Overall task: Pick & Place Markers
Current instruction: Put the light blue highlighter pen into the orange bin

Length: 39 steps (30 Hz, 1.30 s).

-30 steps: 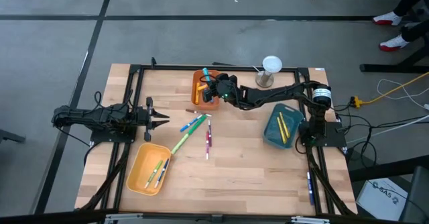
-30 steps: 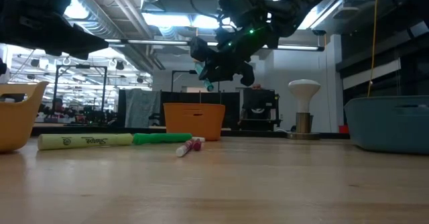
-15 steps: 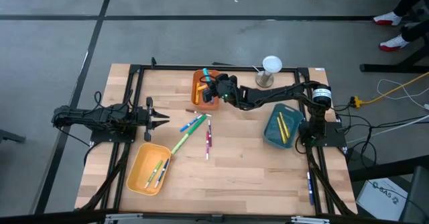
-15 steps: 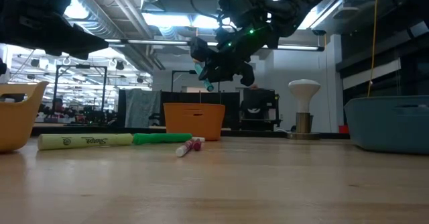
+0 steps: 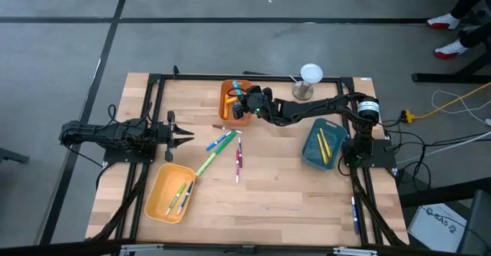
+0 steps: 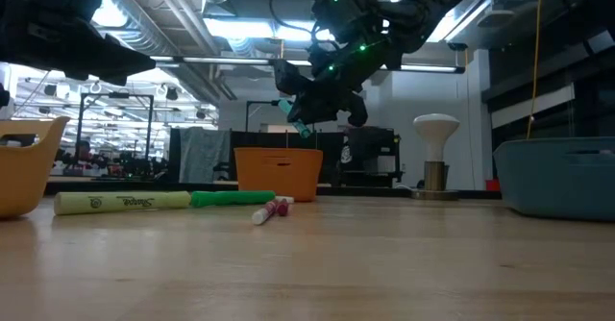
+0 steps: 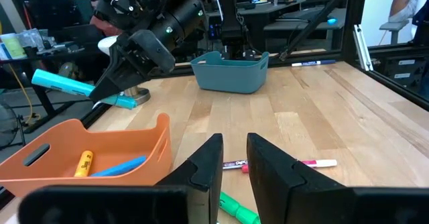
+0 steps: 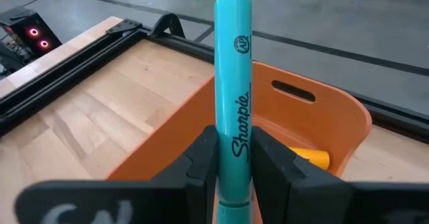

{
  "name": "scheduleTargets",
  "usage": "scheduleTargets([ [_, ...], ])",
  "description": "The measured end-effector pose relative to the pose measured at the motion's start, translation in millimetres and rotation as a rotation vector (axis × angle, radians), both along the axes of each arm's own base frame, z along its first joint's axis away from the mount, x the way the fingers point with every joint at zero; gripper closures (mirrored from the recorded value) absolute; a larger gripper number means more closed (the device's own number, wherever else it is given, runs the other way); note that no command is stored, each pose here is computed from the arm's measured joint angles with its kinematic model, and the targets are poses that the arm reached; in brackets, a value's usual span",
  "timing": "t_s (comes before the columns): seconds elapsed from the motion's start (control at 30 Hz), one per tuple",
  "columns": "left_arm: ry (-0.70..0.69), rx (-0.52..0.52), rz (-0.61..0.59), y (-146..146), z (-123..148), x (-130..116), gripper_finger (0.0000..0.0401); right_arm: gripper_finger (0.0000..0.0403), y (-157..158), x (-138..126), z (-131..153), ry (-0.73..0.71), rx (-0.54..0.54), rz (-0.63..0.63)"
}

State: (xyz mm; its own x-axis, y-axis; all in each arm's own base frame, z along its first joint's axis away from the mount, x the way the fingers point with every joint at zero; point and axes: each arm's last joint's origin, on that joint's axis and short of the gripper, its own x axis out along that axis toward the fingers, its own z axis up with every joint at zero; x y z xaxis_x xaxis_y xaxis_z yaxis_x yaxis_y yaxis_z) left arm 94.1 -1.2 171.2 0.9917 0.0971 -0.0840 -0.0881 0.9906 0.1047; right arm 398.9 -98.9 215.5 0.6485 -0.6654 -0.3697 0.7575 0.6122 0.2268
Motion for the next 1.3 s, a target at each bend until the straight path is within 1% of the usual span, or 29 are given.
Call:
scheduleTargets([
  [0.13,0.000,0.000,0.000,0.0,0.0,0.0,0.0336,0.0331,-0.1,0.7,1.6,-0.023,0.001,-0.002],
  [0.3,0.000,0.000,0.000,0.0,0.0,0.0,0.0333,0.0331,-1.0,2.7,6.6,-0.089,-0.003,-0.006],
  [0.57,0.000,0.000,0.000,0.0,0.0,0.0,0.0338,0.0331,-4.4,2.7,6.7,-0.099,0.015,0.023],
  [0.67,0.000,0.000,0.000,0.0,0.0,0.0,0.0336,0.0331,-4.9,4.2,9.7,-0.046,0.013,0.028],
  [0.87,0.000,0.000,0.000,0.0,0.0,0.0,0.0333,0.0331,-7.8,10.4,32.5,0.045,0.005,0.035],
  [0.97,0.000,0.000,0.000,0.0,0.0,0.0,0.0334,0.0331,-8.1,10.9,37.9,0.080,0.013,0.033],
  [1.17,0.000,0.000,0.000,0.0,0.0,0.0,0.0338,0.0331,-6.9,6.5,30.8,0.137,0.071,0.011],
  [1.3,0.000,0.000,0.001,0.0,0.0,0.0,0.0336,0.0331,-7.7,9.8,18.2,0.158,0.100,0.002],
])
